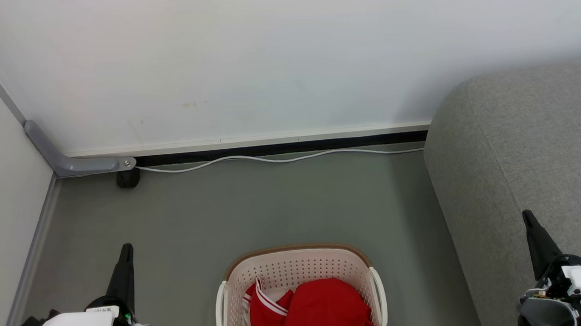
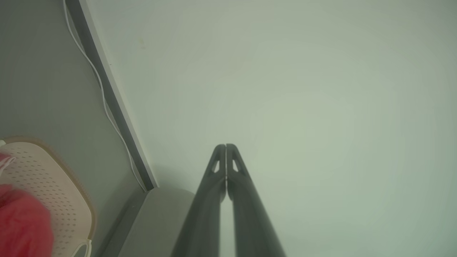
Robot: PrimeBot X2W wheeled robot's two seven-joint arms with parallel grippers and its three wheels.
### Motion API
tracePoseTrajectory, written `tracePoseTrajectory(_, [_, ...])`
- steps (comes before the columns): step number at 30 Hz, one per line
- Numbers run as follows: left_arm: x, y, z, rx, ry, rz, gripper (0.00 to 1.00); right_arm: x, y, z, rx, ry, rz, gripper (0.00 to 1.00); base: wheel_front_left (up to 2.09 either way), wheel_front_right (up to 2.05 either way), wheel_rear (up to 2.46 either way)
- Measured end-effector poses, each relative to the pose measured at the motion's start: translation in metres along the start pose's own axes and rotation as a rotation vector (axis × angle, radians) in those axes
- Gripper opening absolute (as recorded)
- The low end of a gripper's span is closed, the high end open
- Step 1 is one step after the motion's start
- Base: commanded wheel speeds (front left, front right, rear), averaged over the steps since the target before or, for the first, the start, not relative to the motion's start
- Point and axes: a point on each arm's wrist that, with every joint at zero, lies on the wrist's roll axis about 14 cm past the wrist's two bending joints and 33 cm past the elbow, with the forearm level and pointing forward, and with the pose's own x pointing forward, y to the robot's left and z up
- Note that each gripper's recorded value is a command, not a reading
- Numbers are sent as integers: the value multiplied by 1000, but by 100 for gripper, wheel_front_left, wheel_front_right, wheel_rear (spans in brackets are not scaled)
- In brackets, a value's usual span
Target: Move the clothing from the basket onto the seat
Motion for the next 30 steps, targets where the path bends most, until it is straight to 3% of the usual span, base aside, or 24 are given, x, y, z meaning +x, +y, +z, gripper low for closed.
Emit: tracePoseTrajectory(30, [0,0,0,0,0,0,0,0,0,0,0,0,0,0,0,0,0])
